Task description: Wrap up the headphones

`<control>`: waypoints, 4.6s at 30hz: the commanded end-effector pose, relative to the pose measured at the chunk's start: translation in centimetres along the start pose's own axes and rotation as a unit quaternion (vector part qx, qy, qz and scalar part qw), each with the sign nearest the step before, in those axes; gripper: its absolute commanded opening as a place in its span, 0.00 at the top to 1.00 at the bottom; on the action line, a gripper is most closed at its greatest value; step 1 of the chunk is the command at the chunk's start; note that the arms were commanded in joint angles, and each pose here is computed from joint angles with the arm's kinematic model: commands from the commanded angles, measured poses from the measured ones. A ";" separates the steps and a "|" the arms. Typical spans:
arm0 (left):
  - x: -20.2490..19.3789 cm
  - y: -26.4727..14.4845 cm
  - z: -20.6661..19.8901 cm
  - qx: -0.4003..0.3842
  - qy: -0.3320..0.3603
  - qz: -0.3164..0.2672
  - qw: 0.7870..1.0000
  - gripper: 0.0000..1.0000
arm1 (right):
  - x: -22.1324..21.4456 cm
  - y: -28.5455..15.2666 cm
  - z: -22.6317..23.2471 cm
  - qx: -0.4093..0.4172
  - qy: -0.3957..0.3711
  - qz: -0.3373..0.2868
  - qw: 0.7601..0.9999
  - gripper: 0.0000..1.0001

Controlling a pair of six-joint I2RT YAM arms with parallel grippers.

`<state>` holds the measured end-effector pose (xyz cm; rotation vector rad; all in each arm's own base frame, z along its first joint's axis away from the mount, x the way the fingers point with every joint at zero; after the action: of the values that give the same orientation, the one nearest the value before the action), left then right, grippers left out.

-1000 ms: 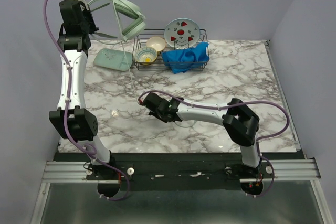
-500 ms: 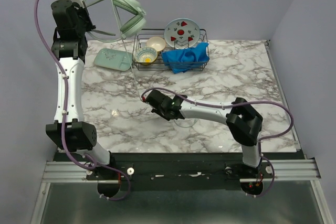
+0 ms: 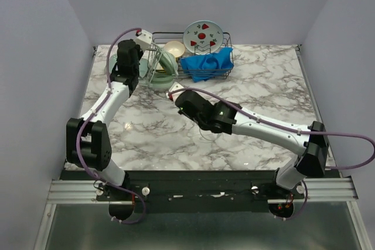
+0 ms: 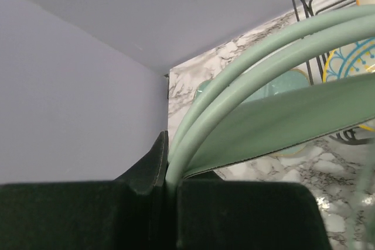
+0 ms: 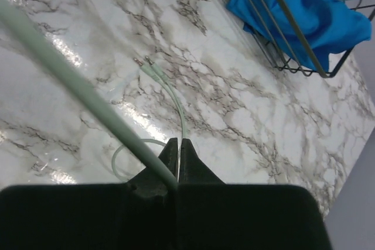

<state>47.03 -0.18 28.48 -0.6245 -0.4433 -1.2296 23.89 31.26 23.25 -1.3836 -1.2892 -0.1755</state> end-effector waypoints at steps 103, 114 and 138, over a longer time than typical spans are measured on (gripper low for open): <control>14.4 -12.3 16.4 -0.204 -0.514 -0.186 0.812 1.00 | -6.0 15.5 11.3 0.328 0.197 0.051 0.923 0.99; 9.2 -7.2 23.4 0.086 -0.423 -0.148 0.890 1.00 | -6.2 8.9 12.8 0.335 0.109 0.052 0.935 0.99; 5.4 -1.9 17.0 0.126 -0.124 -0.084 0.981 1.00 | -1.5 -1.1 2.2 0.087 0.012 -0.006 0.996 0.99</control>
<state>48.58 9.81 40.85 -0.7497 -0.9064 -1.0323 19.60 35.68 17.91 -1.0216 -1.1709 0.0394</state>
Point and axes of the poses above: each gripper's point midway between its finger pads, its own y axis out along the fingers, its own z axis along the line the jaws close on, x = y × z, the point moved 3 cm from there along -y, back along the fingers, and after that the axes turned 15 degrees about y, right-handed, at the moved point
